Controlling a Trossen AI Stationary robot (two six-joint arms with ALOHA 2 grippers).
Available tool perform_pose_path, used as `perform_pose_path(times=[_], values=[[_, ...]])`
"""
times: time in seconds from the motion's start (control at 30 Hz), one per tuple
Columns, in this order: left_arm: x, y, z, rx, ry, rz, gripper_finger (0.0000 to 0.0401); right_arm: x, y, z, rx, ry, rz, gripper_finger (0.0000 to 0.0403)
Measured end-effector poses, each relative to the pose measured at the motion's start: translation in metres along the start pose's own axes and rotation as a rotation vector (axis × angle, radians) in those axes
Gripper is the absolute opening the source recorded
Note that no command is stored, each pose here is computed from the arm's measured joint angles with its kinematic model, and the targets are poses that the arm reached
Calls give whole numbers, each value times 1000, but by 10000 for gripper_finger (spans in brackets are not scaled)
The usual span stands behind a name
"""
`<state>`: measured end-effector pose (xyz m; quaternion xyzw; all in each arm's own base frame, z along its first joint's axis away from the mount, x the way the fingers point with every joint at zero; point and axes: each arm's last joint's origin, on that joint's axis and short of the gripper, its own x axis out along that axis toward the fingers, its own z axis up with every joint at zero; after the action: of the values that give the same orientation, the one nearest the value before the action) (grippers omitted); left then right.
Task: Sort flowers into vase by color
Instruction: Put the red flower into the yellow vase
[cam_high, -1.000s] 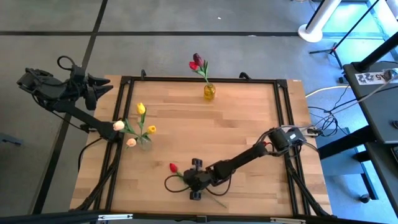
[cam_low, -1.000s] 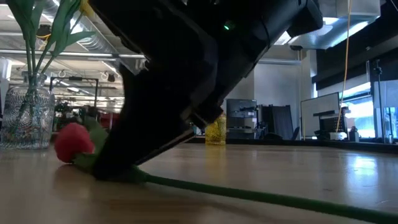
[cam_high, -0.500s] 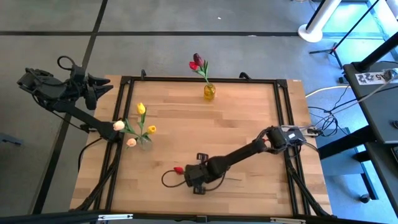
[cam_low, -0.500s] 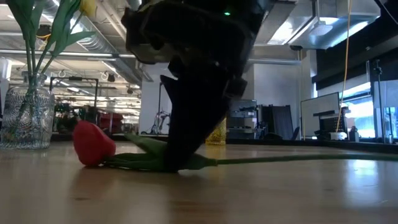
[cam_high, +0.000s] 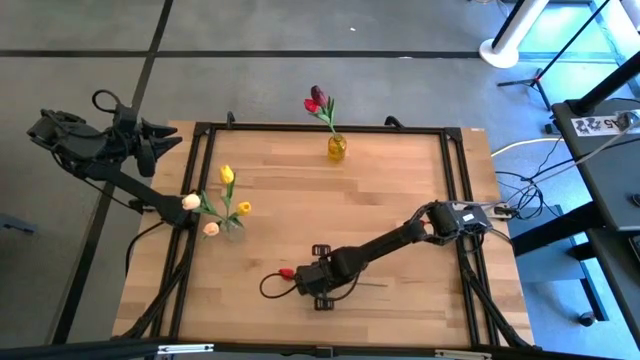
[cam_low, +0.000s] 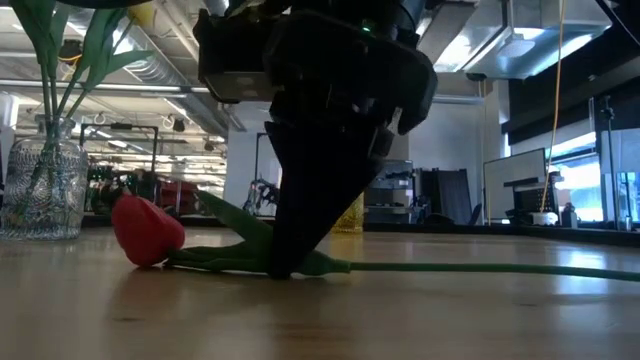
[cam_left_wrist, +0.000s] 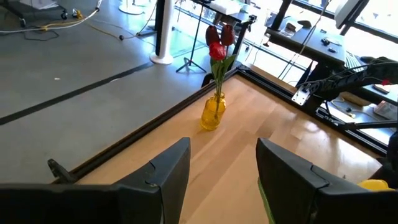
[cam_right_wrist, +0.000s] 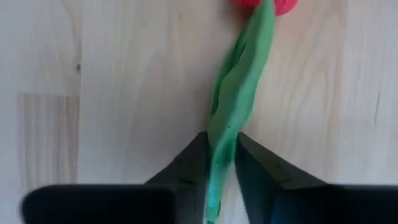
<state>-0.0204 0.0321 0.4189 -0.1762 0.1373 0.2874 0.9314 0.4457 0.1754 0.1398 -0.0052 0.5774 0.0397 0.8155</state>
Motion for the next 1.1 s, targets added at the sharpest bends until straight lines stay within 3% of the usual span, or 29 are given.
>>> perform_pose_path(times=[0.13, 0.27, 0.43, 0.57, 0.67, 0.8, 0.93, 1.1], values=[[0, 1, 1, 3, -18, 20, 179, -3, -1, 1, -22, -15, -22, 13], [0, 2, 1, 19, -48, 54, 179, -14, -11, 13, -11, -53, -58, 17], [0, 0, 5, 55, -101, 83, 179, -79, -48, 42, -9, -227, -110, 8], [-1, -3, 9, 76, -126, 65, 179, -135, -87, 46, 48, -304, -144, 5], [-1, -6, 11, 114, -110, 4, 179, -173, -114, 42, 104, -365, -173, 5], [-1, -16, 12, 183, -47, -225, 179, -208, -142, 29, 147, -454, -201, 3], [-2, -21, 14, 198, -40, -324, 179, -231, -172, 20, 182, -663, -211, 2], [-1, -19, 14, 195, -56, -271, 179, -249, -214, 7, 186, -1042, -189, 2]])
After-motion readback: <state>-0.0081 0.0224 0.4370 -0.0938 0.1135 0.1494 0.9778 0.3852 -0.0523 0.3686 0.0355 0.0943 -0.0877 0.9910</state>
